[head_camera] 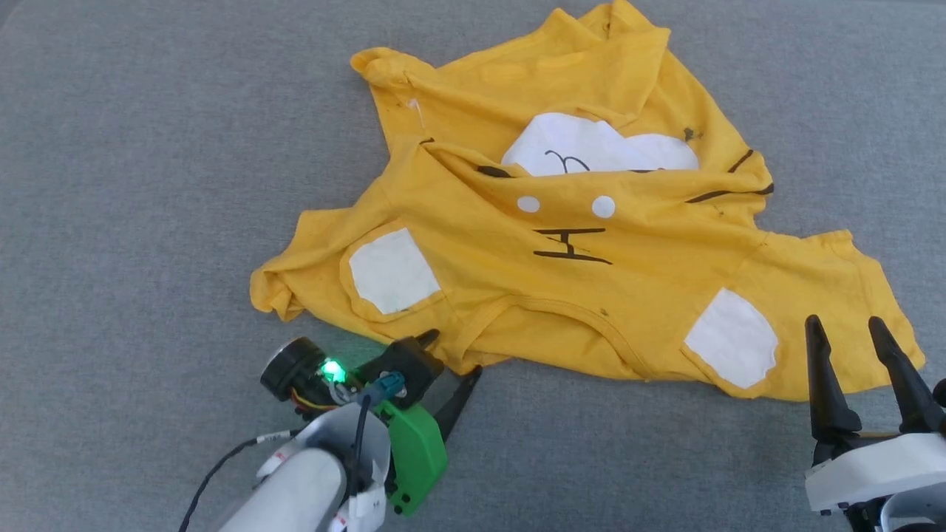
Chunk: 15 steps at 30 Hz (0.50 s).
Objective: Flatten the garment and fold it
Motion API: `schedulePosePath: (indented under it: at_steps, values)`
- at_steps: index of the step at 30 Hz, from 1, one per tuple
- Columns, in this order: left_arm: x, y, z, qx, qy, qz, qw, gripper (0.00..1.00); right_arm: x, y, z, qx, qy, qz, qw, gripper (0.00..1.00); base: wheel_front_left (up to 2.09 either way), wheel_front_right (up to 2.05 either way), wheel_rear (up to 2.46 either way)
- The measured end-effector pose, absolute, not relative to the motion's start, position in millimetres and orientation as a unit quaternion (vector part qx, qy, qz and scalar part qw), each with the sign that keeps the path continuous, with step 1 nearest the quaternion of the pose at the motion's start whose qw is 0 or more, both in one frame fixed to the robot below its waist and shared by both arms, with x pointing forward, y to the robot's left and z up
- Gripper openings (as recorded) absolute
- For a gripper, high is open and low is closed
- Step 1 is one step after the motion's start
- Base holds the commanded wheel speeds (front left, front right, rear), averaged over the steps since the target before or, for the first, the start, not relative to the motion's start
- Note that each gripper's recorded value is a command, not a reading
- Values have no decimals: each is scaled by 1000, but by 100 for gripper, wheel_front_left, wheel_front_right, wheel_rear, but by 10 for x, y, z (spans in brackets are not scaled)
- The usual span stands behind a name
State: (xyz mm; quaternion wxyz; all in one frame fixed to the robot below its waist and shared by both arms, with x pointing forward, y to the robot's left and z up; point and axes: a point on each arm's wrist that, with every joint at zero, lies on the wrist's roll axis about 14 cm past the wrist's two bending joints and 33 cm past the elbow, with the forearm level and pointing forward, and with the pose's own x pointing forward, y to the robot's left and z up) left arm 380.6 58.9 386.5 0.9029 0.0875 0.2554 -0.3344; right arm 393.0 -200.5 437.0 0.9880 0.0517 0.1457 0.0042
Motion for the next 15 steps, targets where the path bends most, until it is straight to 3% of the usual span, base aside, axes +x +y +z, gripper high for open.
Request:
schedulePosePath:
  at_steps: [1,2,8,15]
  values:
    - [3810,577,3828,89,262,-338,900,70,3926,-2012,4366,52,146,3,988,100,0,0,0]
    - [3810,560,3805,93,267,-343,896,1,3920,-2019,4364,51,147,2,988,100,0,0,0]
    - [3870,526,3946,44,257,-338,904,0,3911,-2031,4412,51,140,0,989,100,0,0,0]
    - [3659,159,4615,-71,222,-376,897,0,3909,-2020,4563,52,119,4,991,100,0,0,0]
